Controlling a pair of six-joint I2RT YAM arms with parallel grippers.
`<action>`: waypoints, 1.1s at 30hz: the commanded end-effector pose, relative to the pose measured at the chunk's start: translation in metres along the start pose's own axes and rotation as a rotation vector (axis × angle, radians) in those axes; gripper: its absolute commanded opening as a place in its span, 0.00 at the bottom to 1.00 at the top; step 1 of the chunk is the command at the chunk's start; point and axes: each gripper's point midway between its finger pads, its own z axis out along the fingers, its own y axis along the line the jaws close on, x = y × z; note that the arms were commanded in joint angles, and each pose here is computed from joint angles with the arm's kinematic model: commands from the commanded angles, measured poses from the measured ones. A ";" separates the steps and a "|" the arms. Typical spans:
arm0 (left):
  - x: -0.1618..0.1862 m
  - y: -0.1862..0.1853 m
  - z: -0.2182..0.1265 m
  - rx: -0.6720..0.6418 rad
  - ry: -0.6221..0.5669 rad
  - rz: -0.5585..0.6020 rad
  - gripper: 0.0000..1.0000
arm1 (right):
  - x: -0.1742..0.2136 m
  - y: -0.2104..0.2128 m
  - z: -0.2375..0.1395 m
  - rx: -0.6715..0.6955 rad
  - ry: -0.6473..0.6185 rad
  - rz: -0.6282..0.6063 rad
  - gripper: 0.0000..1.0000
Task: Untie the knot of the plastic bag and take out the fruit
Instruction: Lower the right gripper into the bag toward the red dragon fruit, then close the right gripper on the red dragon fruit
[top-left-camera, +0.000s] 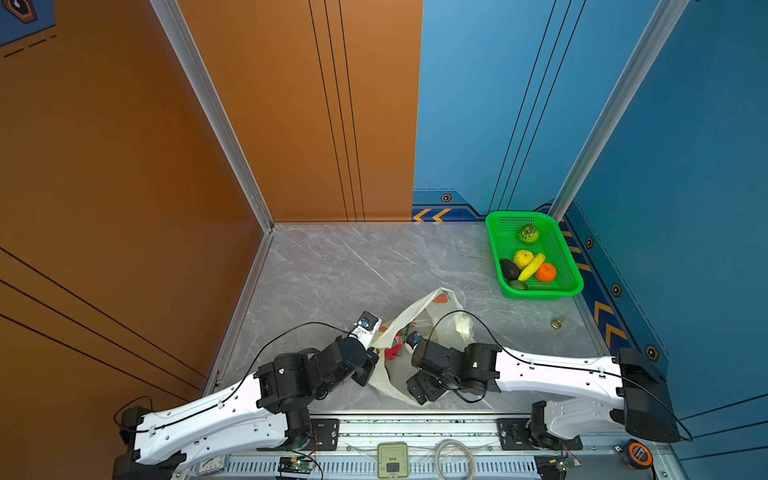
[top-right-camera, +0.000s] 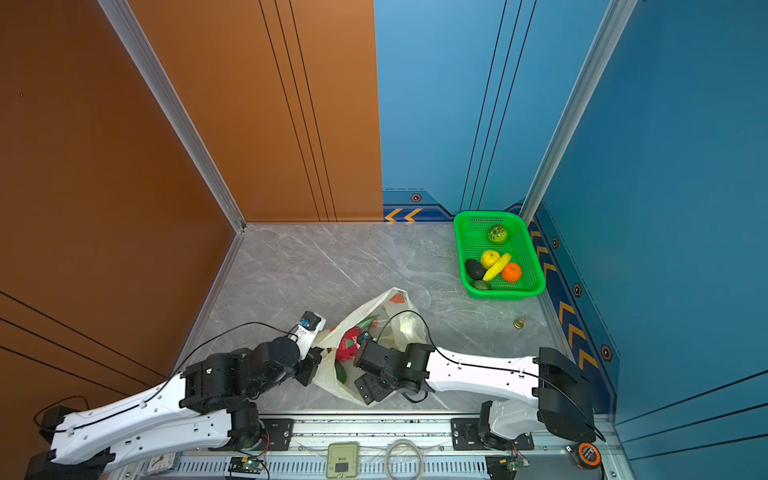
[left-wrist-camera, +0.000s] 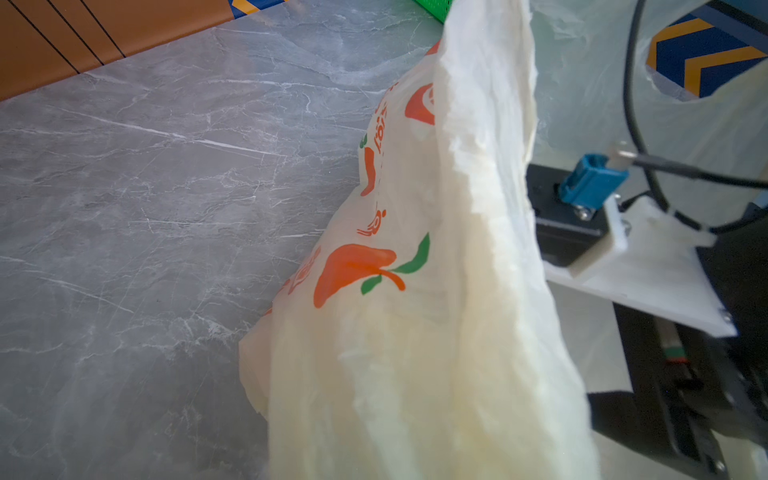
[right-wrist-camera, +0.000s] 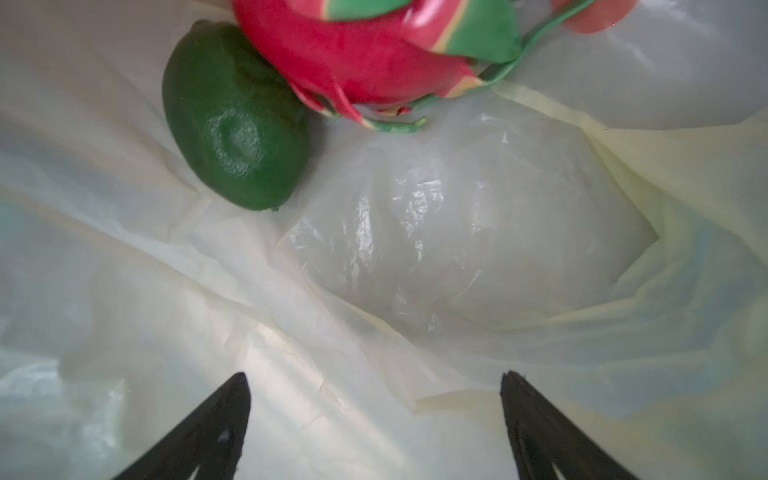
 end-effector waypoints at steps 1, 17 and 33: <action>-0.013 0.010 -0.010 -0.038 -0.028 0.002 0.00 | -0.009 0.034 0.013 -0.083 -0.046 0.062 0.94; 0.017 0.041 -0.023 -0.140 0.051 0.057 0.00 | -0.073 0.022 -0.021 -0.030 -0.218 -0.096 1.00; 0.014 0.039 -0.020 -0.130 0.032 0.084 0.00 | -0.113 0.034 0.005 -0.065 -0.287 -0.458 1.00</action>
